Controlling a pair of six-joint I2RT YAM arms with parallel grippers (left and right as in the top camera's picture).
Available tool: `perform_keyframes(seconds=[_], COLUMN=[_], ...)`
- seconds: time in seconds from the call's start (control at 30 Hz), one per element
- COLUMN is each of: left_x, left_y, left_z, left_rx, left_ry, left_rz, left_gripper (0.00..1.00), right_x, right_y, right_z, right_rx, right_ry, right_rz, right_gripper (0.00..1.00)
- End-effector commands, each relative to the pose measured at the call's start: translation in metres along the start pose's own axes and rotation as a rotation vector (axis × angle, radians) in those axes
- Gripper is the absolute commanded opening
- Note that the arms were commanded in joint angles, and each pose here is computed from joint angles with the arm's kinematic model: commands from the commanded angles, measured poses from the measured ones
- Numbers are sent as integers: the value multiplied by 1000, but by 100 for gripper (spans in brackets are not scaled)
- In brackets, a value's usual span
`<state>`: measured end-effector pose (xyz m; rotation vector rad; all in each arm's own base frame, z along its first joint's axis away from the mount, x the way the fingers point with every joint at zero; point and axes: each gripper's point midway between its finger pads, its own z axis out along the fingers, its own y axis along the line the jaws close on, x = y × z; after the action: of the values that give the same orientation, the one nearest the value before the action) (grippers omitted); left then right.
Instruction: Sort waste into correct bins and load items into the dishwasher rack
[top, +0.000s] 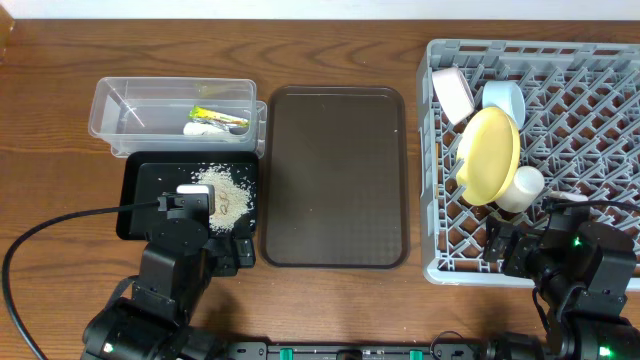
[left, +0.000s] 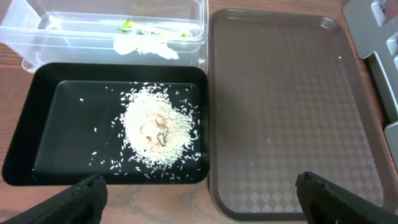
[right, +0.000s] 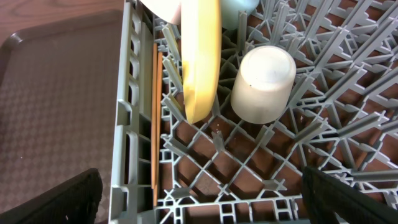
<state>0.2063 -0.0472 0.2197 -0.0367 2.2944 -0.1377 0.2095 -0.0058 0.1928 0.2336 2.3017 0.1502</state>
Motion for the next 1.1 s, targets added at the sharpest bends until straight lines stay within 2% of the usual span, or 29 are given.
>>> perform_keyframes(seconds=[0.0, 0.17, 0.33, 0.73, 0.83, 0.93, 1.07], left_x=[1, 1, 1, 1, 1, 1, 1], left_y=[2, 2, 2, 2, 2, 2, 2], left_z=[2, 2, 2, 2, 2, 2, 2], left_rx=[-16, -16, -16, -16, -16, -16, -16], left_ry=[2, 2, 2, 2, 2, 2, 2], left_rz=[-4, -4, -4, -4, -4, -4, -4], left_gripper=[99, 100, 100, 100, 100, 100, 100], right_x=[2, 2, -9, -26, -27, -22, -9], right_y=[-4, -4, -4, 20, 27, 28, 26], right_z=[0, -4, -10, -2, 0, 7, 25], right_rx=[16, 32, 45, -114, -128, -138, -134], right_ry=[1, -16, -113, -585, -679, -709, -672], right_rz=[14, -47, -83, -194, -268, -289, -288], right_gripper=[99, 99, 99, 99, 99, 99, 99])
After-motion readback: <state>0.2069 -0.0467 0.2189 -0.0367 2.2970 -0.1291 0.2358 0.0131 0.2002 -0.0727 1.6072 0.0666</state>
